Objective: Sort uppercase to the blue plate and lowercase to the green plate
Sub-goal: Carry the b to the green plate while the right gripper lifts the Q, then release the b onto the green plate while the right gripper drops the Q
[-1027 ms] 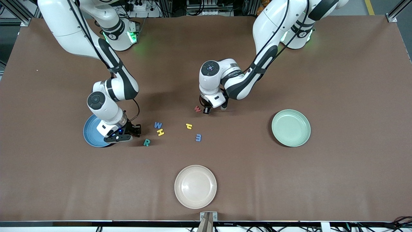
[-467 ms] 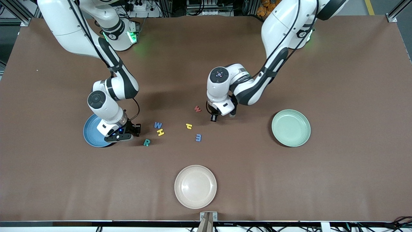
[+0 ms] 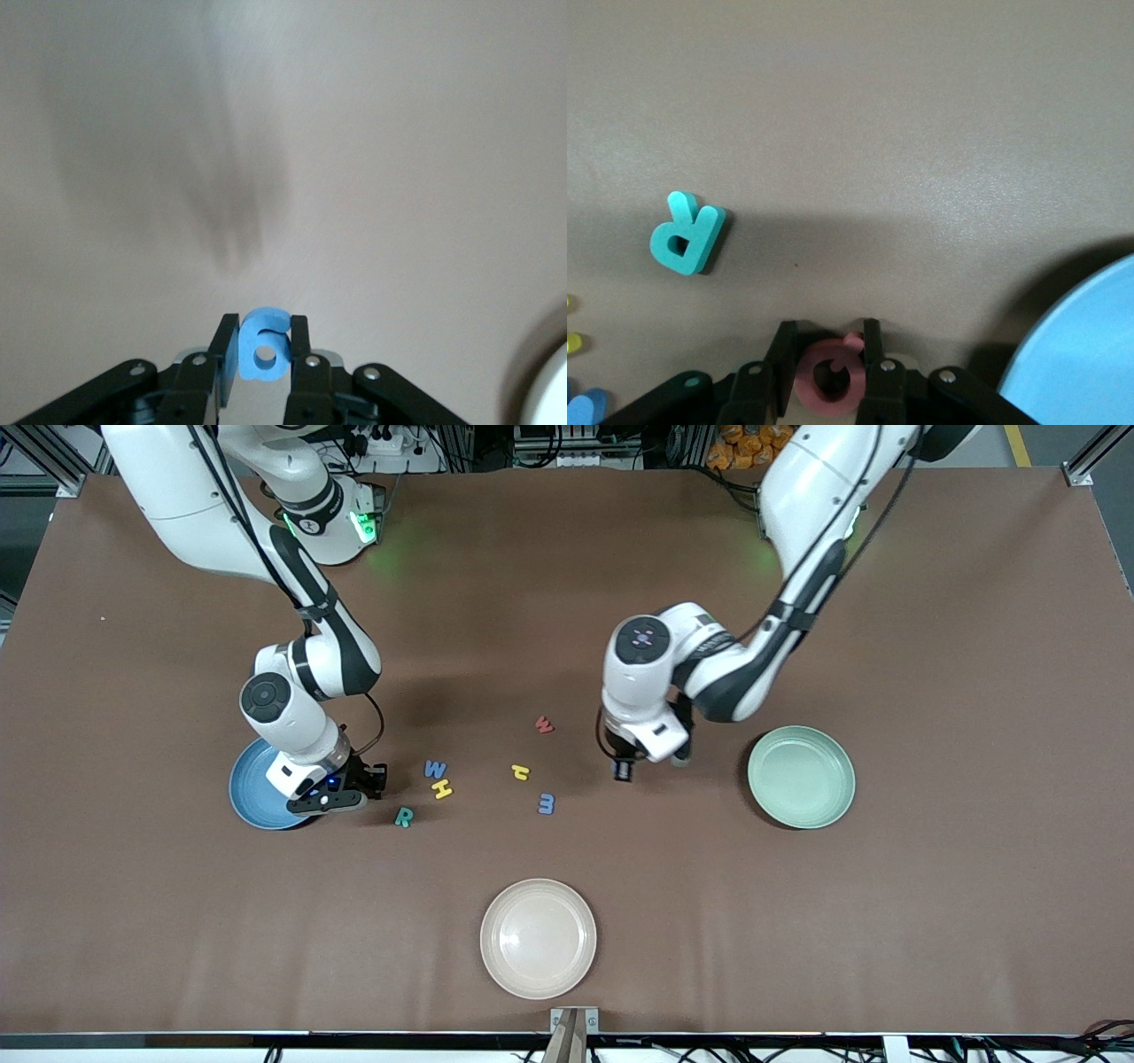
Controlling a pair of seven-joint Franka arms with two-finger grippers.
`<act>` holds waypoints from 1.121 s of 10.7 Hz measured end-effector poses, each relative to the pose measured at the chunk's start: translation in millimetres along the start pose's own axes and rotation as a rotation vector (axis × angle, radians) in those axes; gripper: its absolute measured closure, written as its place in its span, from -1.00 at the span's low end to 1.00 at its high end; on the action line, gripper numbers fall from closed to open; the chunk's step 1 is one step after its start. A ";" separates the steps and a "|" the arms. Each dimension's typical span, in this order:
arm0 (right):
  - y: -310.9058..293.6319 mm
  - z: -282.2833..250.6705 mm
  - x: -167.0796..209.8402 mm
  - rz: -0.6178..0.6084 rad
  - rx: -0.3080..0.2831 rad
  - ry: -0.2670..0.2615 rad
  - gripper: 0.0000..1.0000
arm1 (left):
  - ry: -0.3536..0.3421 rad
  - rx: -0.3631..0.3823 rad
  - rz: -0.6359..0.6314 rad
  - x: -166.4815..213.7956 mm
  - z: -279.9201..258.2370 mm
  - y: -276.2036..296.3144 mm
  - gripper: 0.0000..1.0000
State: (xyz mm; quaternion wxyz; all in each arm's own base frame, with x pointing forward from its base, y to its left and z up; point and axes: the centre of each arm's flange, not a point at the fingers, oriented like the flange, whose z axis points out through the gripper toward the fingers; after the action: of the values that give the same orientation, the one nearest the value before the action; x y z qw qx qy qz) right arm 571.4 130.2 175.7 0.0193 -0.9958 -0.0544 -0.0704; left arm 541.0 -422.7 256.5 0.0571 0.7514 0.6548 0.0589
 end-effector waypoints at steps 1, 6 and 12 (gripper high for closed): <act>-0.1 -0.1 0.4 0.000 0.000 -0.004 0.30 | 0.014 0.004 0.010 15.0 -3.6 8.0 0.45; -1.2 -7.7 11.9 0.000 -0.011 -0.116 0.31 | 0.001 0.091 0.066 127.7 -23.9 53.5 0.45; 10.9 -54.1 55.5 -0.051 -0.021 -0.236 0.31 | 0.010 0.233 0.191 212.3 -19.3 47.6 0.45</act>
State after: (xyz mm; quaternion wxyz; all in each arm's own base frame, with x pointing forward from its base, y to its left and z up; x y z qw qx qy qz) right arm 619.8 122.7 236.9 0.0007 -0.9957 -0.0808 0.0463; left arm 613.2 -218.7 286.2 -0.0396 0.8116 0.5828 -0.0088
